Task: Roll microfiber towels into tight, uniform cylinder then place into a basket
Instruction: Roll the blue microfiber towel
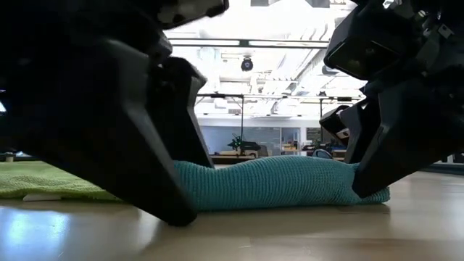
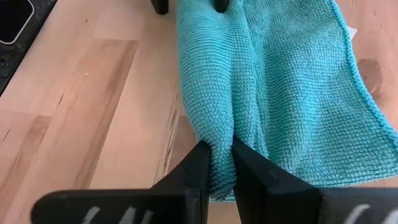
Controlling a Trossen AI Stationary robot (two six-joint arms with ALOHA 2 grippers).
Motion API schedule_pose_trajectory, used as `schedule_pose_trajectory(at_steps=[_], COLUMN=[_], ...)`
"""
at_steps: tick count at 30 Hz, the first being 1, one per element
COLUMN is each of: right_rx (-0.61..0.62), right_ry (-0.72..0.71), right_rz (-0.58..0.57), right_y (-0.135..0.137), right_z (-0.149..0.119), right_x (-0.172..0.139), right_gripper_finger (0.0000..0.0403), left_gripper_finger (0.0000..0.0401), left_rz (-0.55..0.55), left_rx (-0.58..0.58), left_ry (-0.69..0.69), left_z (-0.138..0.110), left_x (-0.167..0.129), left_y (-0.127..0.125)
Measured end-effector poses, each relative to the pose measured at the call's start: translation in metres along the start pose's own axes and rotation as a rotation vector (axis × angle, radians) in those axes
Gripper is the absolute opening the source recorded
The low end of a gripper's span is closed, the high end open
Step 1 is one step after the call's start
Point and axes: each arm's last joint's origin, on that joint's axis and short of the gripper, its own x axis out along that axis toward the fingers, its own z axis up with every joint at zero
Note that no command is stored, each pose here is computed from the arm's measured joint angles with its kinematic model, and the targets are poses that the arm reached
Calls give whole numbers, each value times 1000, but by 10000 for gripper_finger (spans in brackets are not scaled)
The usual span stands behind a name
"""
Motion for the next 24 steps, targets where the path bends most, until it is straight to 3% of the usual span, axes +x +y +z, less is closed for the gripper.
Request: schedule_pose_trajectory(at_steps=[6, 14, 17, 24], right_rx=[-6, -36, -101, -204], right_ry=[-1, -24, -25, -42], right_rz=[0, 5, 11, 20], right_y=[0, 2, 5, 14], right_z=[0, 0, -1, 1], right_x=[0, 1, 0, -7], right_gripper_finger=[42, 42, 45, 117], left_gripper_finger=[182, 57, 17, 19], left_rz=[-24, -38, -38, -150], left_rx=[-294, -454, -531, -612], left_ry=[48, 72, 70, 69], left_z=[0, -2, -1, 4], left_x=[5, 6, 6, 4], left_y=[9, 10, 10, 5])
